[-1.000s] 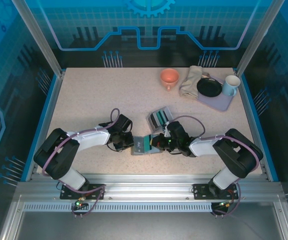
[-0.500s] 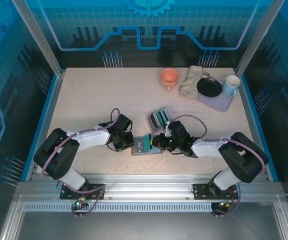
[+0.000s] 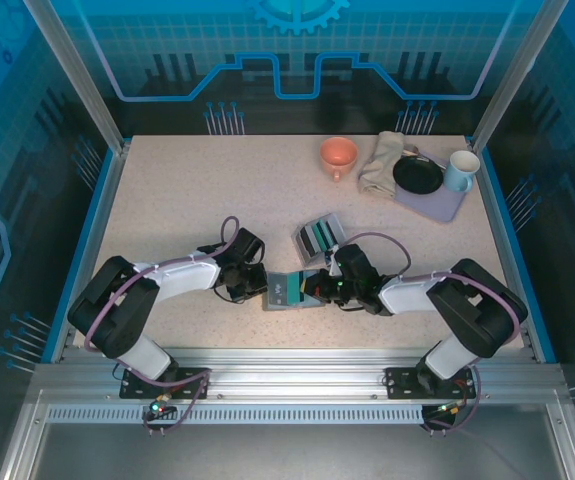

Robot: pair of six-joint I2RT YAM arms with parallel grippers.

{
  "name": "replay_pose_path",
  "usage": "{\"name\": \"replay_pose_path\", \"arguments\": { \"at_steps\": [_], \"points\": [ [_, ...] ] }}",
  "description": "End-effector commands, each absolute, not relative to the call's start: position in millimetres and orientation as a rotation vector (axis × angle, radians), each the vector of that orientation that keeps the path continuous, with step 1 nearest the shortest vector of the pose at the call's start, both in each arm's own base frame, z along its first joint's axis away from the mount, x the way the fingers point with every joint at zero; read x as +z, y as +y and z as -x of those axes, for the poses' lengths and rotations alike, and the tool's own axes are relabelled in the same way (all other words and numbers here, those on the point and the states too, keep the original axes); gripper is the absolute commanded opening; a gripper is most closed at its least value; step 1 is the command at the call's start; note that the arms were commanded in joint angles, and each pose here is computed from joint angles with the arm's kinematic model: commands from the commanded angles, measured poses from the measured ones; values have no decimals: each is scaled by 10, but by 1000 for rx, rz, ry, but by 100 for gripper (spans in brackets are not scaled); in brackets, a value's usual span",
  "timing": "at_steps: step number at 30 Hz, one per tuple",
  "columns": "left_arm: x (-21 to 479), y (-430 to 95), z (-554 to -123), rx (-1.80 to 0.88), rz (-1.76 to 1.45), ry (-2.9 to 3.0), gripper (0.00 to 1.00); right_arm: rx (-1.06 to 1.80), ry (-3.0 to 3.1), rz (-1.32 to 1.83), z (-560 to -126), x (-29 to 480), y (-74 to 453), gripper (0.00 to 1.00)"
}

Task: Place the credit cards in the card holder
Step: Insert the credit card into the card slot.

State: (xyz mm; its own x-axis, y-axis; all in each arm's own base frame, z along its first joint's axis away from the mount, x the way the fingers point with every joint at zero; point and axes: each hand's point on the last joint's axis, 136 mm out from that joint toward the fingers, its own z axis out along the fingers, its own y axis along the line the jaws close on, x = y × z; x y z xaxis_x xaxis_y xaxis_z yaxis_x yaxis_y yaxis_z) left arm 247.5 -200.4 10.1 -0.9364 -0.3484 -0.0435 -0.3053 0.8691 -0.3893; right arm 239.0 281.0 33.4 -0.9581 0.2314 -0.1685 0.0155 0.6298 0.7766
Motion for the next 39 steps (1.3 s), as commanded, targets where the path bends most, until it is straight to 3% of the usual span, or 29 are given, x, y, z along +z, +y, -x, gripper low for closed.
{"name": "replay_pose_path", "arguments": {
  "at_steps": [1,18,28,34,39],
  "points": [
    [-166,-2114,-2268,-596,498,3030,0,1261,2631,-193,-2324,224,2832,0],
    [-165,-2123,-2276,-596,505,3025,0,1278,2677,-165,-2250,163,3063,1],
    [-160,-2108,-2267,-586,505,3026,0,1238,2697,-147,-2256,179,3119,11],
    [-158,-2101,-2266,-578,496,3026,0,1143,2734,-125,-2248,175,2965,22],
    [-157,-2101,-2271,-581,500,3023,0,1091,2759,-97,-2249,175,2924,23]
  ]
}}
